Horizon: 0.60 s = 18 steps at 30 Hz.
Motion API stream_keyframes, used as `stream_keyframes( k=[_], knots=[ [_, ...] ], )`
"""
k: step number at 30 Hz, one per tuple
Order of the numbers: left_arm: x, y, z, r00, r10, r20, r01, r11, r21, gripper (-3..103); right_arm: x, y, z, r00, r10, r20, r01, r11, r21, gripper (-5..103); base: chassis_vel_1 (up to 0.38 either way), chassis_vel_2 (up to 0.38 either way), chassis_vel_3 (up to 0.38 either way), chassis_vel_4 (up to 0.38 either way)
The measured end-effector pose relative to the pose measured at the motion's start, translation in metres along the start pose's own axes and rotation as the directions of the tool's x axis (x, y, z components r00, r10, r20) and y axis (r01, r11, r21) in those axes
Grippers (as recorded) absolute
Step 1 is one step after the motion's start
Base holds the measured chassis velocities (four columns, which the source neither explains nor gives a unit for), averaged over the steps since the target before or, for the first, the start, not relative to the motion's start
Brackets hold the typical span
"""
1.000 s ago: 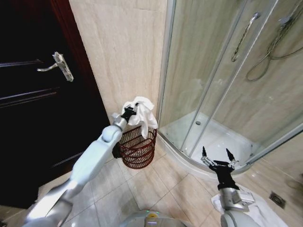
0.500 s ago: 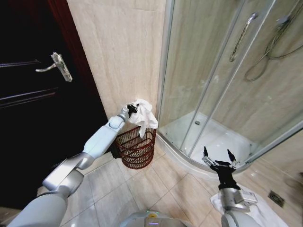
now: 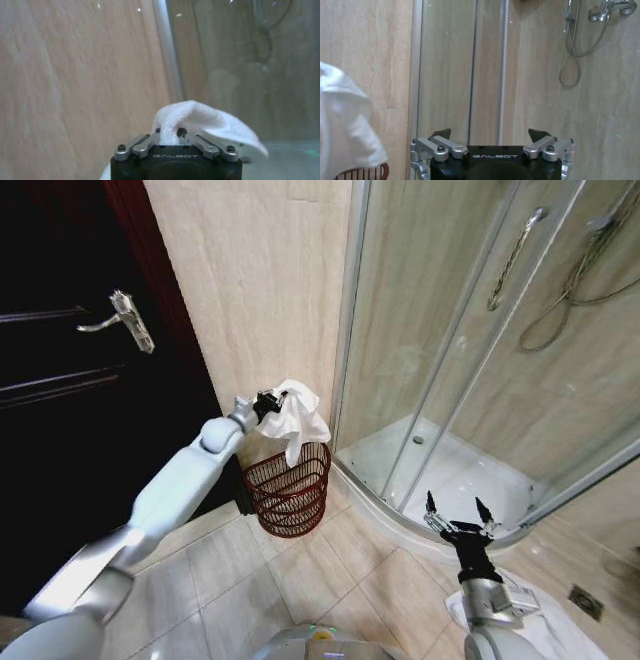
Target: Discard the used towel into the hamper.
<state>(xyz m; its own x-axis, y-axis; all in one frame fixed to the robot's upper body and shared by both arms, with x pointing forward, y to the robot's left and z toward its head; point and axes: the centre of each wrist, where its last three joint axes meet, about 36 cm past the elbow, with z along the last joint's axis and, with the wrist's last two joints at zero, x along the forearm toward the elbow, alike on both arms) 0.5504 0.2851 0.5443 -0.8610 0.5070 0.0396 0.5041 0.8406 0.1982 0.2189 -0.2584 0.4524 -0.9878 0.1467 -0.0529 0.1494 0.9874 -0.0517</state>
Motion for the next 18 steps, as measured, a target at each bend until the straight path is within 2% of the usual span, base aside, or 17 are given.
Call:
stream_keyframes(
  k=[1,2,3,4,6,7,9,10,11,13,15,18],
  knots=[
    [0.007,-0.004,0.004,1.000,0.012,-0.017,-0.012,1.000,0.028,9,0.000,0.000,0.000,1.000,0.000,0.001,0.000,1.000,-0.003,100,0.000,0.000,0.000,0.000],
    [0.013,-0.007,0.012,0.999,0.006,-0.050,-0.004,0.999,0.032,9,0.001,0.000,0.001,1.000,0.000,0.004,0.000,1.000,-0.005,100,0.000,0.000,0.000,0.000],
    [0.013,-0.007,0.012,0.999,0.006,-0.050,-0.004,0.999,0.032,9,0.001,0.000,0.001,1.000,0.000,0.004,0.000,1.000,-0.005,100,0.000,0.000,0.000,0.000],
    [0.015,-0.006,0.020,0.998,-0.015,-0.069,0.015,1.000,0.009,9,0.001,0.000,0.001,1.000,-0.001,0.007,0.001,1.000,-0.005,100,0.000,0.000,0.000,0.000],
    [0.011,0.003,0.042,0.995,-0.074,-0.069,0.069,0.995,-0.075,9,0.002,0.000,0.002,1.000,-0.005,0.010,0.005,1.000,-0.006,100,0.000,0.000,0.000,0.000],
    [0.011,0.003,0.042,0.995,-0.074,-0.069,0.069,0.995,-0.075,9,0.002,0.000,0.002,1.000,-0.005,0.010,0.005,1.000,-0.006,100,0.000,0.000,0.000,0.000],
    [0.001,0.008,0.056,0.993,-0.096,-0.070,0.086,0.987,-0.138,9,0.002,0.001,0.002,1.000,-0.011,0.013,0.011,1.000,-0.006,100,0.000,0.000,0.000,0.000],
    [0.001,0.008,0.056,0.993,-0.096,-0.070,0.086,0.987,-0.138,9,0.002,0.001,0.002,1.000,-0.011,0.013,0.011,1.000,-0.006,100,0.000,0.000,0.000,0.000],
    [-0.005,0.012,0.064,0.993,-0.097,-0.068,0.084,0.980,-0.178,9,0.002,0.001,0.002,1.000,-0.012,0.014,0.012,1.000,-0.006,100,0.000,0.000,0.000,0.000],
    [-0.014,0.015,0.076,0.994,-0.076,-0.077,0.056,0.971,-0.231,9,0.001,0.001,0.000,1.000,-0.011,0.019,0.011,1.000,-0.006,100,0.000,0.000,0.000,0.000],
    [-0.018,0.016,0.081,0.994,-0.061,-0.094,0.037,0.968,-0.247,9,0.001,0.001,0.000,1.000,-0.011,0.021,0.011,1.000,-0.005,100,0.000,0.000,0.000,0.000],
    [-0.029,0.019,0.095,0.985,0.003,-0.171,-0.057,0.948,-0.313,9,0.001,0.000,0.001,1.000,-0.008,0.022,0.008,1.000,-0.004,100,0.000,0.000,0.000,0.000]
  ],
)
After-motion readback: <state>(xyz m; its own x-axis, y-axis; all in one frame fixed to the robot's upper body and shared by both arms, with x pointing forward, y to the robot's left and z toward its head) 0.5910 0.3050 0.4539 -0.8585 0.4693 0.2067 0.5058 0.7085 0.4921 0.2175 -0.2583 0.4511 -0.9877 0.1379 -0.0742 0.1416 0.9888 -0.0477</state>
